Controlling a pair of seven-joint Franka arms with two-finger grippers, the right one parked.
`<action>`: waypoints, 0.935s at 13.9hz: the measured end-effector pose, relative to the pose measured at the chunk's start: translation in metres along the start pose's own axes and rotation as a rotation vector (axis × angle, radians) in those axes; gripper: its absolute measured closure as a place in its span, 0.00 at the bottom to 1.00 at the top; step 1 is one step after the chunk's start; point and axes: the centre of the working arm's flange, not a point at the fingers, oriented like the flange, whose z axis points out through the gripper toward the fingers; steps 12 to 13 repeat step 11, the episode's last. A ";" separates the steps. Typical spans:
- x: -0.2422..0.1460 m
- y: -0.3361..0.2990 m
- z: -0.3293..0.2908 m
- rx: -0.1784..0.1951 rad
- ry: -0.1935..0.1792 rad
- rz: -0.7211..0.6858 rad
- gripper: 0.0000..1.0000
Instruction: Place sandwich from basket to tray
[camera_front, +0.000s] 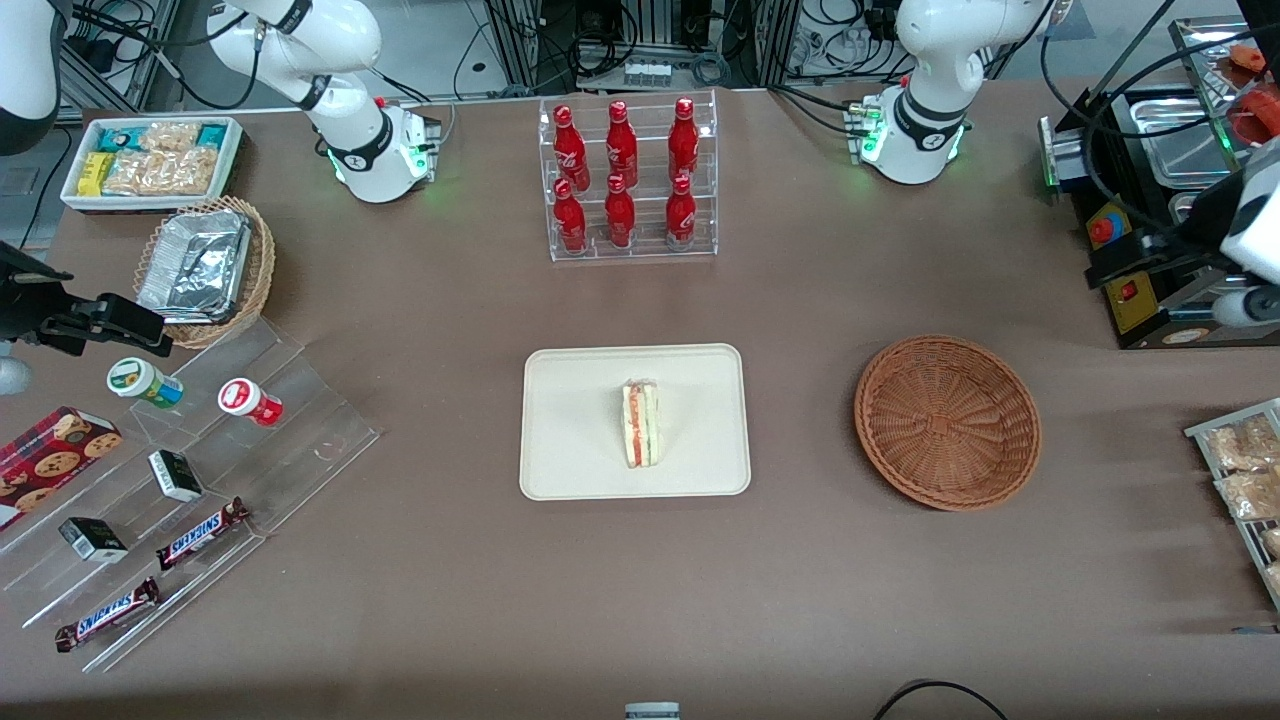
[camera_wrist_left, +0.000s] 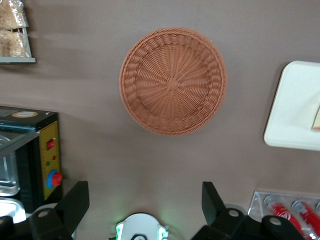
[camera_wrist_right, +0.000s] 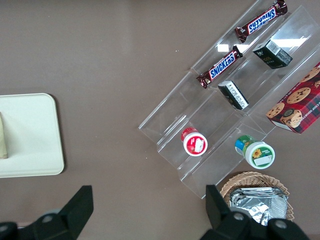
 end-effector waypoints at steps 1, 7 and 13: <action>-0.004 -0.010 -0.003 0.000 -0.001 0.019 0.00; -0.016 -0.046 -0.003 -0.041 -0.006 0.031 0.01; -0.012 -0.035 0.002 -0.039 -0.013 0.052 0.00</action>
